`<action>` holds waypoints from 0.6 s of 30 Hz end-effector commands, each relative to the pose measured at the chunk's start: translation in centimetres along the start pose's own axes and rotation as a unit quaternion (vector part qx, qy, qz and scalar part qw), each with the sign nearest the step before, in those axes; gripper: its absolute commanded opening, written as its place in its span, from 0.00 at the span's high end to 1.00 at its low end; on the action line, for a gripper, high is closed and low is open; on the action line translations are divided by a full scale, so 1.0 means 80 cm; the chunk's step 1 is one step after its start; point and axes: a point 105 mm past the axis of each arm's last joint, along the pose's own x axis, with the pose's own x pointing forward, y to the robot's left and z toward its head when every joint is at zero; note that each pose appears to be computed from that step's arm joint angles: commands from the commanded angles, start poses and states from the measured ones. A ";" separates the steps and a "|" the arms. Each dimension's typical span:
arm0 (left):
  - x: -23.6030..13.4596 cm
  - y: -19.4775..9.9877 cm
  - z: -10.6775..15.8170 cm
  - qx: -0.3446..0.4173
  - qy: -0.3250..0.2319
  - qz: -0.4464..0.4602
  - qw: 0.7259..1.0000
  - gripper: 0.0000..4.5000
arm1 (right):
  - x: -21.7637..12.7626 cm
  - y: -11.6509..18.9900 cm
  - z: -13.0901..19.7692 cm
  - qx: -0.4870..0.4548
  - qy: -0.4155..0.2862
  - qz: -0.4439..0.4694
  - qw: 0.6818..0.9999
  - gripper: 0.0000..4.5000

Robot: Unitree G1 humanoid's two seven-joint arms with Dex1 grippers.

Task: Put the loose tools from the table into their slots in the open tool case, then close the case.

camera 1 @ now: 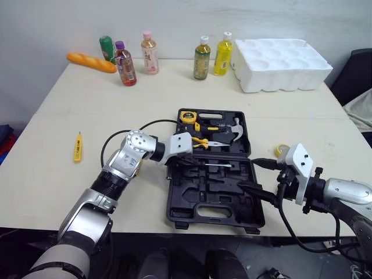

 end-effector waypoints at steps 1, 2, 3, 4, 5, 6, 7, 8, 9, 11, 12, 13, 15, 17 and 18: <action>0.022 -0.029 -0.071 -0.070 0.102 -0.033 0.992 0.98 | -0.006 -0.004 0.010 -0.020 -0.008 -0.008 1.000 0.00; 0.022 -0.028 -0.072 -0.071 0.103 -0.033 0.992 0.98 | -0.006 -0.005 0.010 -0.021 -0.008 -0.008 1.000 0.00; 0.023 -0.028 -0.072 -0.072 0.105 -0.033 0.991 0.98 | -0.005 -0.004 0.010 -0.021 -0.008 -0.008 1.000 0.00; 0.023 -0.028 -0.073 -0.074 0.107 -0.034 0.991 0.98 | -0.005 -0.005 0.010 -0.021 -0.007 -0.008 1.000 0.00; 0.023 -0.028 -0.074 -0.075 0.108 -0.035 0.991 0.98 | -0.005 -0.005 0.010 -0.021 -0.007 -0.007 1.000 0.00; 0.024 -0.028 -0.073 -0.077 0.108 -0.035 0.990 0.98 | -0.004 -0.005 0.010 -0.022 -0.006 -0.008 1.000 0.00; 0.024 -0.028 -0.073 -0.079 0.108 -0.035 0.990 0.98 | -0.004 -0.005 0.009 -0.022 -0.006 -0.008 1.000 0.00; 0.024 -0.027 -0.072 -0.081 0.106 -0.034 0.990 0.98 | -0.004 -0.005 0.009 -0.021 -0.005 -0.008 1.000 0.00; 0.024 -0.026 -0.071 -0.086 0.102 -0.032 0.991 0.98 | -0.005 -0.005 0.008 -0.021 -0.004 -0.009 1.000 0.00; 0.020 -0.020 -0.062 -0.091 0.081 -0.021 0.992 0.98 | -0.005 -0.005 0.007 -0.020 -0.003 -0.010 1.000 0.00; 0.017 -0.015 -0.053 -0.090 0.058 -0.014 0.994 0.98 | -0.006 -0.004 0.006 -0.020 -0.003 -0.010 1.000 0.00; 0.012 -0.010 -0.040 -0.085 0.025 -0.004 0.996 0.98 | -0.006 -0.004 0.006 -0.020 -0.002 -0.012 1.000 0.00; -0.018 0.001 0.010 -0.078 -0.105 0.025 0.991 0.98 | -0.012 -0.009 0.004 -0.021 -0.001 -0.026 0.999 0.00; -0.060 0.005 0.032 -0.099 -0.181 0.057 0.977 0.98 | -0.021 -0.023 0.002 -0.023 -0.004 -0.058 0.998 0.00; -0.077 0.004 0.029 -0.107 -0.190 0.073 0.973 0.98 | -0.026 -0.031 0.001 -0.019 -0.005 -0.077 0.997 0.00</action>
